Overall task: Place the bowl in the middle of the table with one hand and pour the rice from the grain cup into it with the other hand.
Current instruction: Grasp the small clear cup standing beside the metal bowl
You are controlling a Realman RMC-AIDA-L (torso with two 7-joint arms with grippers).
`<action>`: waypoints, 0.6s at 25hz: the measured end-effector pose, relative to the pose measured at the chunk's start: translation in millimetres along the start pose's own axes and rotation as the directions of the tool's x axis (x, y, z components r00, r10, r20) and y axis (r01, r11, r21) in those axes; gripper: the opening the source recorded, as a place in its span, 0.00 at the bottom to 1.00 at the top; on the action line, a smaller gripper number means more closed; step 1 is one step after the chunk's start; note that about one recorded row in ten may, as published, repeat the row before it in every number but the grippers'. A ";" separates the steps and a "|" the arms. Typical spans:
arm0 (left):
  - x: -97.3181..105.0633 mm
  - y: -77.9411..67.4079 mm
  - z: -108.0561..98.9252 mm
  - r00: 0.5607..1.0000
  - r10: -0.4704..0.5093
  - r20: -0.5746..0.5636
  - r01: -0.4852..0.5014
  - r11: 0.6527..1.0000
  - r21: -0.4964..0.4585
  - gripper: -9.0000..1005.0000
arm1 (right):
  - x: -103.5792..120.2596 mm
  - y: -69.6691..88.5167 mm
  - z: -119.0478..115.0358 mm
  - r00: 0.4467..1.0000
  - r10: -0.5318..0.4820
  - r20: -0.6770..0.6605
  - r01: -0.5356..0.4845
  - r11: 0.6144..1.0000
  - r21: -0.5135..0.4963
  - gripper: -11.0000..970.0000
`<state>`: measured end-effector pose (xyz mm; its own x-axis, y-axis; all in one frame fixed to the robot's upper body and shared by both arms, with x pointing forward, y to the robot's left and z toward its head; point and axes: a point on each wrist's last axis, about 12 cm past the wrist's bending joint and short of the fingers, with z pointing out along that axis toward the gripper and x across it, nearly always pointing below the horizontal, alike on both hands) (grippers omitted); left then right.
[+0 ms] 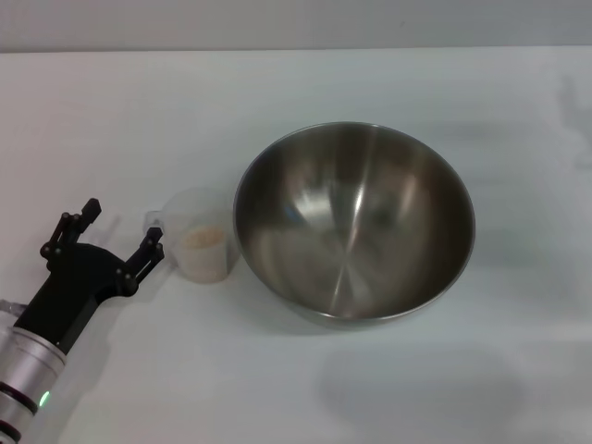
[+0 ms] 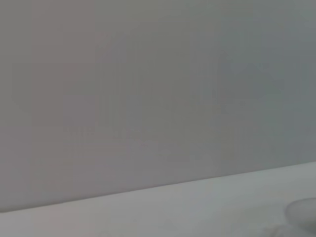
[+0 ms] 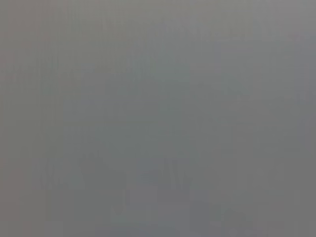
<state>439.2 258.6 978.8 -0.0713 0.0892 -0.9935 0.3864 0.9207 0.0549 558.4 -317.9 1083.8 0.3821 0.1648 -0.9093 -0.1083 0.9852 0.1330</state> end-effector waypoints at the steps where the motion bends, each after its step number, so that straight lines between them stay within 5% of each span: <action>1: -1.7 1.2 3.5 1.000 0.001 0.005 -0.001 1.000 -0.003 0.84 | 0.0 0.2 0.1 1.000 0.000 0.000 0.000 1.000 -0.001 0.57; 15: -5.1 3.1 8.7 1.000 -0.010 0.022 0.011 1.000 -0.026 0.80 | 0.0 2.8 2.4 1.000 0.006 0.006 -0.006 1.000 -0.002 0.57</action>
<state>448.8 257.7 983.1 -0.0554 0.0715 -0.9959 0.3614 0.9312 0.0468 560.4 -315.0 1085.1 0.3865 0.1711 -0.9063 -0.1128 0.9840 0.1376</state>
